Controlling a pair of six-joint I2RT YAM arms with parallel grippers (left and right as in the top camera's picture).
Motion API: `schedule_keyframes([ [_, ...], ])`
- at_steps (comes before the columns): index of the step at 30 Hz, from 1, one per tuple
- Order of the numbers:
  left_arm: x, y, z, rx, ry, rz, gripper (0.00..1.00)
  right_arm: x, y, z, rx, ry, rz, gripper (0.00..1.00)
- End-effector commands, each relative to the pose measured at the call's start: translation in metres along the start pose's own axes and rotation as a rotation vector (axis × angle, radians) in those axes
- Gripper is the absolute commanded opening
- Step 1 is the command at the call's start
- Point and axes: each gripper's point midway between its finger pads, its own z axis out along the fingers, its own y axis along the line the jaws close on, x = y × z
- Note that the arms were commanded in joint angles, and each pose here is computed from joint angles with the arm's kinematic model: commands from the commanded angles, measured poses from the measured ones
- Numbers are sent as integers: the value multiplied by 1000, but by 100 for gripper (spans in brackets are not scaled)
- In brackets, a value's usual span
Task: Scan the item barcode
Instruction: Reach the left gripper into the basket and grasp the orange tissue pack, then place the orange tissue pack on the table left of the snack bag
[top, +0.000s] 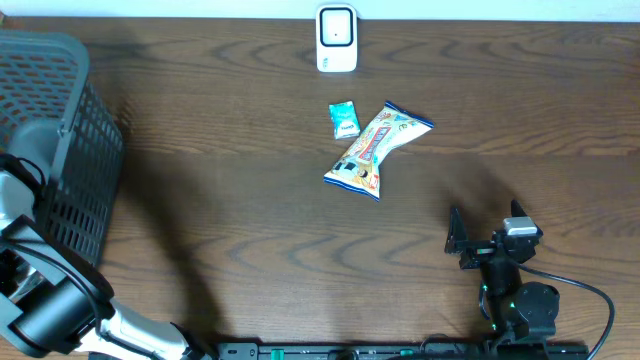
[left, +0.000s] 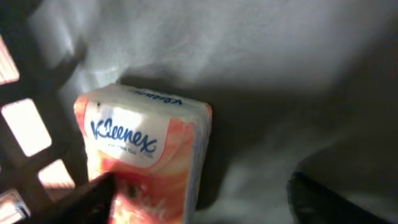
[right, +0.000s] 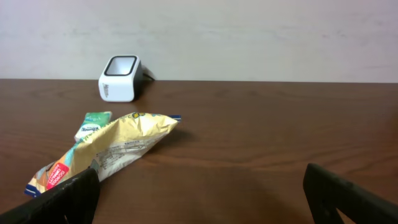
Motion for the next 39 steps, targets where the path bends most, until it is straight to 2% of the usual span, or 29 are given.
schedule_keyframes([
  [1,4,5,8,-28,17,-3,58,0,2,0,-5,-1,-5,99],
  [2,4,5,8,-28,18,-3,53,0,2,0,-5,-1,-5,99],
  [5,6,4,8,-19,25,-3,28,0,2,0,-5,-1,-6,99],
  [7,6,0,6,6,32,-5,8,0,2,0,-5,-1,-5,99],
  [12,-5,-15,-22,117,-4,-21,8,0,2,0,-5,-1,-5,99],
  [16,-22,-28,-75,270,-102,-40,7,0,2,0,-5,0,-5,99],
  [21,-42,-30,-180,519,-357,-63,7,0,2,0,-5,-1,-5,99],
  [25,-37,-13,-273,730,-612,-82,7,0,2,0,-5,-1,-5,99],
  [26,-24,-4,-310,822,-705,-69,7,0,2,0,-5,-1,-5,99],
  [29,12,11,-370,1004,-830,-5,7,0,2,0,-5,0,-6,99],
  [32,60,12,-418,1184,-903,127,7,0,2,0,-5,-1,-5,99],
  [34,97,0,-440,1310,-891,265,7,0,2,0,-5,-1,-5,99],
  [35,137,-19,-454,1418,-845,436,7,0,2,0,-5,-1,-5,99],
  [36,157,-29,-458,1456,-817,538,8,0,2,0,-5,-1,-5,99],
  [37,196,-51,-457,1496,-766,736,7,0,2,0,-5,-1,-5,99],
  [39,232,-71,-449,1502,-725,931,7,0,2,0,-5,-1,-5,99],
])
